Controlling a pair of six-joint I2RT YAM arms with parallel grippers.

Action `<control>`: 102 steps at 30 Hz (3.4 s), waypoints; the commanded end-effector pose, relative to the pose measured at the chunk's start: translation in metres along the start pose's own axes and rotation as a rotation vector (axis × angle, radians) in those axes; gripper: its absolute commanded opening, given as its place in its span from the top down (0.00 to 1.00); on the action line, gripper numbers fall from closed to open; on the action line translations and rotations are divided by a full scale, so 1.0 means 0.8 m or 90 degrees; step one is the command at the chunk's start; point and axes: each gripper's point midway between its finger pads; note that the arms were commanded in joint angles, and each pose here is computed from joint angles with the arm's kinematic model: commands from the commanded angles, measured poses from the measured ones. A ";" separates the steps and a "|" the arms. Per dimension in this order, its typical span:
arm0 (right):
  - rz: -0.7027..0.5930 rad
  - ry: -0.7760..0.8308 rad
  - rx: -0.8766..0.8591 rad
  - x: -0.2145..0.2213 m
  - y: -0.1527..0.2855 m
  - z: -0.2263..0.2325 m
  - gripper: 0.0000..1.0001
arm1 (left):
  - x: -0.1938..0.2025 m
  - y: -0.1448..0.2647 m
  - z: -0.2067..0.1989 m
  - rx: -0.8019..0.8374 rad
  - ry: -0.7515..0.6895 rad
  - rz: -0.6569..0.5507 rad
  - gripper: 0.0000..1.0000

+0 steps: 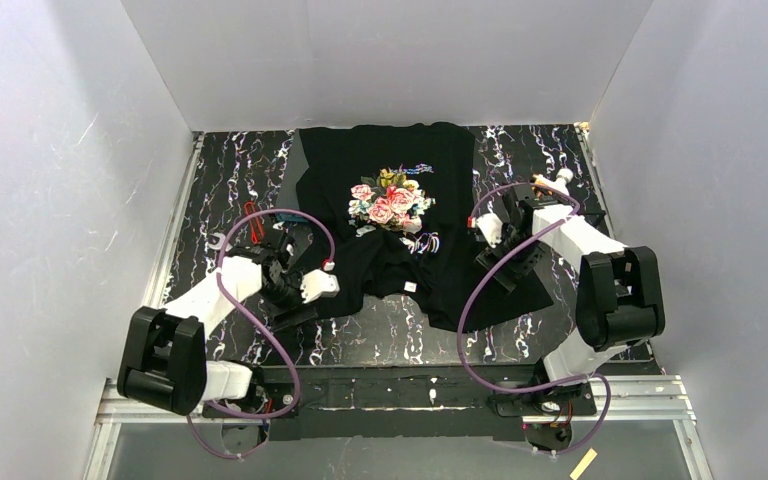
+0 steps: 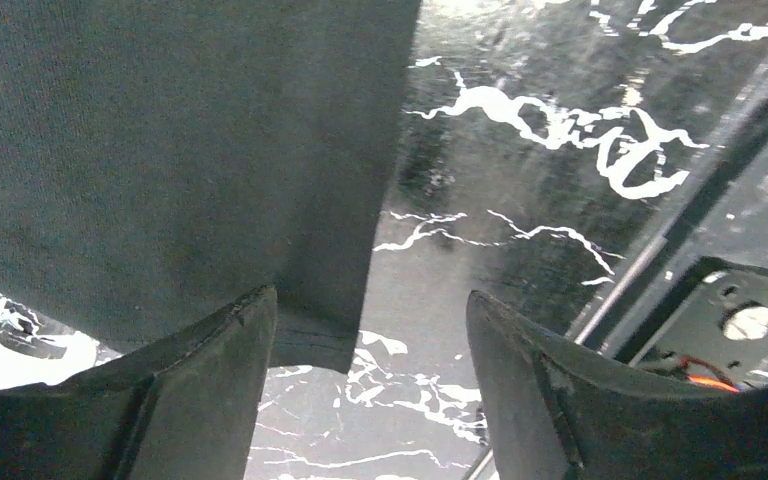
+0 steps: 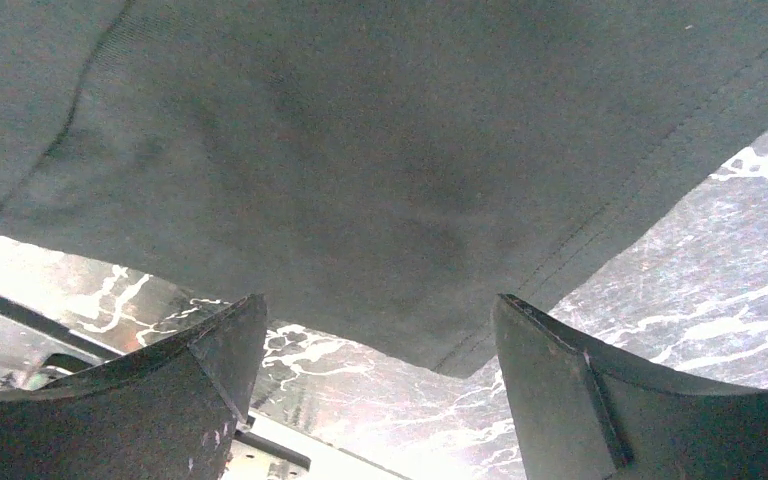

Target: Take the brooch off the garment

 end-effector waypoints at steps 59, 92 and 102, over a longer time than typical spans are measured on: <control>0.247 0.144 0.013 0.133 -0.007 -0.011 0.14 | 0.220 0.063 0.044 -0.048 0.006 0.199 0.90; -0.366 0.021 0.052 -0.186 0.199 -0.050 0.02 | -0.081 0.264 0.193 -0.200 0.465 -0.224 0.02; -0.319 -0.023 0.013 -0.178 0.124 -0.043 0.02 | -0.108 0.185 0.208 -0.254 0.532 -0.125 0.02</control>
Point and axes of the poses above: each gripper's point midway between its finger pads, its own y axis back along the fingers, its own z axis along the line the jaws close on, x = y × z, and after that the axes turned 2 degrees about -y, right-handed
